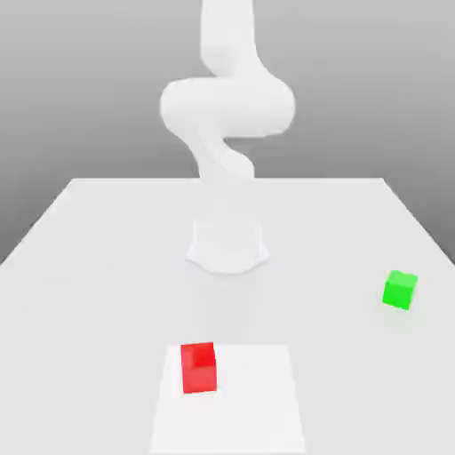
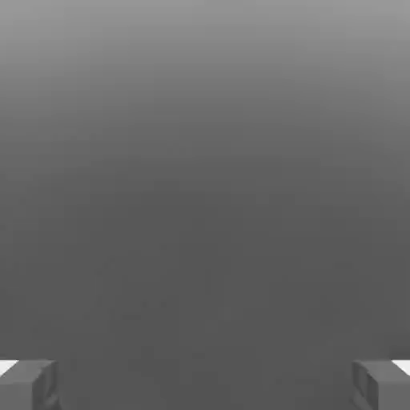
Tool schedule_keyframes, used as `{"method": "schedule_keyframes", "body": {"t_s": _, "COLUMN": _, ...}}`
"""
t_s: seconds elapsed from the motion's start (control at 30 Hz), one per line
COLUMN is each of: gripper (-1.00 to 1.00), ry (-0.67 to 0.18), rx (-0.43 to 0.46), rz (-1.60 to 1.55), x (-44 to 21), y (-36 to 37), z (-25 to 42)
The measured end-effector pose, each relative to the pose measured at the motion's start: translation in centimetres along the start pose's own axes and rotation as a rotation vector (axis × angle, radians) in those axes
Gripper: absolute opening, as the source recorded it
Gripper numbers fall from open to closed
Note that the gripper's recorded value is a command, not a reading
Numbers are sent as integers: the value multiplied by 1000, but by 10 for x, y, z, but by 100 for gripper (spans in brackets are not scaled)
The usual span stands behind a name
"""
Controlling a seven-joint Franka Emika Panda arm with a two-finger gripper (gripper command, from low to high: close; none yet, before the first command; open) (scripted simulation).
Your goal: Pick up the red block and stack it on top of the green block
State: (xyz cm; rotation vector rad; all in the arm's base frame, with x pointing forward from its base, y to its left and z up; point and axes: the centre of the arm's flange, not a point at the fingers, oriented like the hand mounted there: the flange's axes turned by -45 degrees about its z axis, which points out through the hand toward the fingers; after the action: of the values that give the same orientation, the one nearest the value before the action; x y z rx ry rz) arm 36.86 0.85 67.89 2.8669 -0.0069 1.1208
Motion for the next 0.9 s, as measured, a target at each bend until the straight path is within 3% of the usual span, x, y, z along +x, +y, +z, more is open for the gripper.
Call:
{"method": "schedule_keyframes", "body": {"t_s": 0.2, "gripper": 0, "ry": -149, "rx": -111, "rz": -74, "x": -25, "y": -10, "z": 97}}
{"method": "schedule_keyframes", "body": {"t_s": 0.43, "gripper": 0, "ry": -335, "rx": -167, "rz": -131, "x": -78, "y": 2, "z": 200}}
{"method": "schedule_keyframes", "body": {"t_s": 0.67, "gripper": 0, "ry": -511, "rx": -148, "rz": -160, "x": -150, "y": 21, "z": 279}}
{"method": "schedule_keyframes", "body": {"t_s": 0.9, "gripper": 0, "ry": -649, "rx": -67, "rz": -163, "x": -226, "y": 32, "z": 329}}
